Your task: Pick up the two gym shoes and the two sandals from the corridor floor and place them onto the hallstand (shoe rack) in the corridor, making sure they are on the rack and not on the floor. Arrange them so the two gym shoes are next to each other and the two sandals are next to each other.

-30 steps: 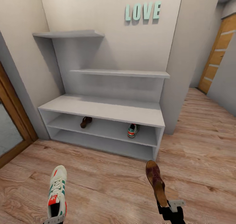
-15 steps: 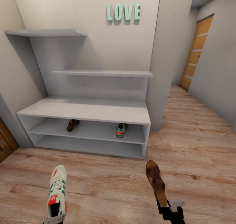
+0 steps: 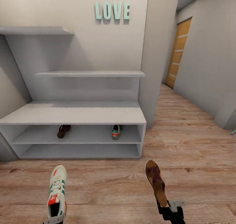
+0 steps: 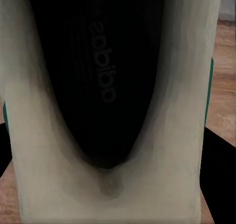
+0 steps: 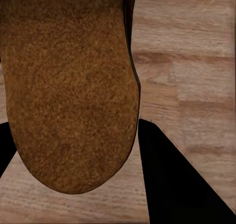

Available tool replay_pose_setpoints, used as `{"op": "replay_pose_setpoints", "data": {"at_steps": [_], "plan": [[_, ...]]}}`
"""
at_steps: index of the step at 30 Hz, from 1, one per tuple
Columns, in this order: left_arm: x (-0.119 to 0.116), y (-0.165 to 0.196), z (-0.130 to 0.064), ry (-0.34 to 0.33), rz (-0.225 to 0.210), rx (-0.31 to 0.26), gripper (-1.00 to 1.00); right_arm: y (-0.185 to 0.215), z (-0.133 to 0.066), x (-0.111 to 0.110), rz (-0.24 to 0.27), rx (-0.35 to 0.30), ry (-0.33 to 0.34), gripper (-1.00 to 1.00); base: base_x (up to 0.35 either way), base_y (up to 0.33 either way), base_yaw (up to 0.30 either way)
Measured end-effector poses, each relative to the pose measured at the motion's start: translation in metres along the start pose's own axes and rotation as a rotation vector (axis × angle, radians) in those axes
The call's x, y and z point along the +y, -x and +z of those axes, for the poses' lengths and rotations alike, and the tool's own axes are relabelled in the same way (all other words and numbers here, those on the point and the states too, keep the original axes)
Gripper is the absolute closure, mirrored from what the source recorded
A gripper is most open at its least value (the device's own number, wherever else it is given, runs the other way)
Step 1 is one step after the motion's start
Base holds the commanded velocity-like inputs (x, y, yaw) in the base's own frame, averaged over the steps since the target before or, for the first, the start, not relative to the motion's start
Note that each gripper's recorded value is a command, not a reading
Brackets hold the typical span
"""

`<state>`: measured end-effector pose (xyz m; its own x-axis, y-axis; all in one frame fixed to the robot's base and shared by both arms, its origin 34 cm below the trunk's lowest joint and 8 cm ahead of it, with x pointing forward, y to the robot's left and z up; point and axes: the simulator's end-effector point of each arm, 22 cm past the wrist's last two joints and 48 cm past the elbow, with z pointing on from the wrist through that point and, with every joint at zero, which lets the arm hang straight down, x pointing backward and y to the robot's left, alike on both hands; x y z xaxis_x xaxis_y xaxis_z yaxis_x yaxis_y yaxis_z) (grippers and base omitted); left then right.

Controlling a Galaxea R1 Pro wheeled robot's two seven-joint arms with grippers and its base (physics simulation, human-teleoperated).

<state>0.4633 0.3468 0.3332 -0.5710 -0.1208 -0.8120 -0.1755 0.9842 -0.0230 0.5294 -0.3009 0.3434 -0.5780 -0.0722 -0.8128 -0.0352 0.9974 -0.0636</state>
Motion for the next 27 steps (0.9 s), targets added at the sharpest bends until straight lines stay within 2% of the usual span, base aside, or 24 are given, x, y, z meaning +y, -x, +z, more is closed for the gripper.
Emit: {"op": "replay_pose_setpoints", "data": {"at_steps": [6,27], "plan": [[-0.0001,-0.0001,0.0,0.0,0.0,0.0,1.0,0.0001,0.0001,-0.0003,0.001,0.0,-0.001,1.0,0.002,0.053,-0.161],[-0.0056,-0.0018,0.0011,-0.018,0.013,0.013,1.0,0.0038,0.001,-0.0037,0.0,-0.009,-0.007,1.0,0.0,0.001,-0.004]]}}
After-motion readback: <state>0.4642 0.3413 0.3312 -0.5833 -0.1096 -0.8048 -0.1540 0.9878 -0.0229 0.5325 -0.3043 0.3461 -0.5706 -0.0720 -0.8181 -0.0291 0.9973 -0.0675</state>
